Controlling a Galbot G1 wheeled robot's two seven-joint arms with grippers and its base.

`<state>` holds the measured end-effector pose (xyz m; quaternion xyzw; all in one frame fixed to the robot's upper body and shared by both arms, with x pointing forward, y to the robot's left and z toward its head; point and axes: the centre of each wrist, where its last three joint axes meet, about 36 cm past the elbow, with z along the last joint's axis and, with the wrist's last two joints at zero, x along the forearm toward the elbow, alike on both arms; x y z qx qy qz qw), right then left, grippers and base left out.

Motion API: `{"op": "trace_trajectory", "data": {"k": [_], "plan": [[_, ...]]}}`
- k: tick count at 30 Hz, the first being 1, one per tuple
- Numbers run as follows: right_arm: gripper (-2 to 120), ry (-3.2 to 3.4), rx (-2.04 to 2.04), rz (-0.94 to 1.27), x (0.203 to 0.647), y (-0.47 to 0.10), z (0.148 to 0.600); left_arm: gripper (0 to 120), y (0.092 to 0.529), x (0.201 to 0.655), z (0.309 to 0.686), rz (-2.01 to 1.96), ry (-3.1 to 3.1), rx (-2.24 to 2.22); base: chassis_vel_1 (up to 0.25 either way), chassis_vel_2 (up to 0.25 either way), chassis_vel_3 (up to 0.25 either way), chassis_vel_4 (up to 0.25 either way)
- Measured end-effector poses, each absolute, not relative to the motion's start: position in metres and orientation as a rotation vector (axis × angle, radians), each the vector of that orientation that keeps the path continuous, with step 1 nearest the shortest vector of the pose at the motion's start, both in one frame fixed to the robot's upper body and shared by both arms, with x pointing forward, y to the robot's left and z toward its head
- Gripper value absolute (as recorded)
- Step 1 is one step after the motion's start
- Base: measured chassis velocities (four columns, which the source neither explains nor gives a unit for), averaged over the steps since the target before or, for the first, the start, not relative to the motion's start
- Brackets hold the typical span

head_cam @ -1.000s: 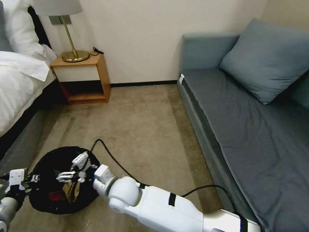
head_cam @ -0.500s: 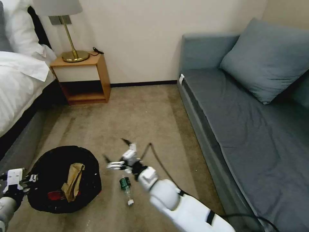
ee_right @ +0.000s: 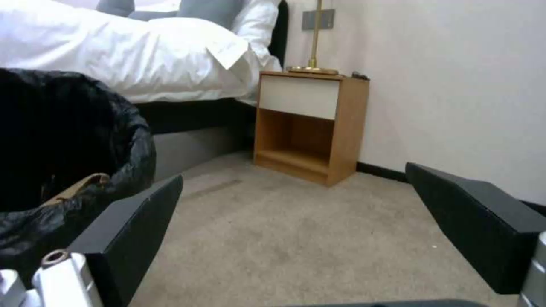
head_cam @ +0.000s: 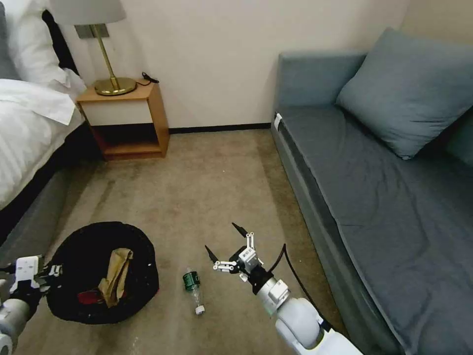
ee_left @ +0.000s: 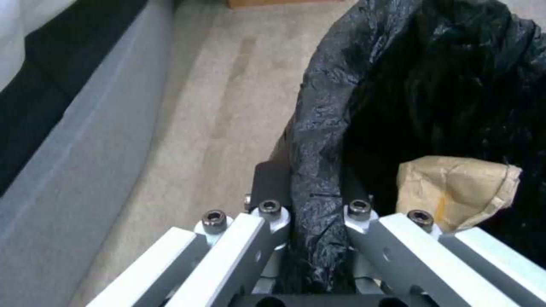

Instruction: Pick up the trash bin, then pick up the garbage on the floor and place it into the trash bin.

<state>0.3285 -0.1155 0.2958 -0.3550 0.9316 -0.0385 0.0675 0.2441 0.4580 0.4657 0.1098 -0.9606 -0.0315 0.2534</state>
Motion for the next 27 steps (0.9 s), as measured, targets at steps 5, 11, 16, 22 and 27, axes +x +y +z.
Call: {"op": "trace_trajectory", "data": {"k": [5, 11, 16, 22, 27], "plan": [[100, 2.811, -1.086, -0.123, 0.325, -0.112, 0.292, 5, 0.460, 0.244, 0.466, -0.086, -2.611, 0.301, -0.108, 0.089, 0.103, -0.102], [100, 2.815, -1.121, -0.146, 0.323, -0.109, 0.286, 5, 0.462, 0.246, 0.466, -0.085, -2.612, 0.304, -0.209, 0.198, 0.198, -0.196], [100, 2.890, -1.203, -0.185, 0.313, -0.106, 0.288, 5, 0.463, 0.248, 0.466, -0.085, -2.616, 0.306, -0.195, 0.207, 0.191, -0.204], [100, 3.108, -1.397, -0.192, 0.298, -0.085, 0.304, 5, 0.464, 0.248, 0.465, -0.082, -2.613, 0.309, -0.090, 0.064, 0.080, -0.081], [100, 3.361, -1.641, -0.311, 0.301, -0.042, 0.329, 5, 0.466, 0.247, 0.464, -0.081, -2.609, 0.316, 0.030, -0.016, -0.022, 0.032]]}}
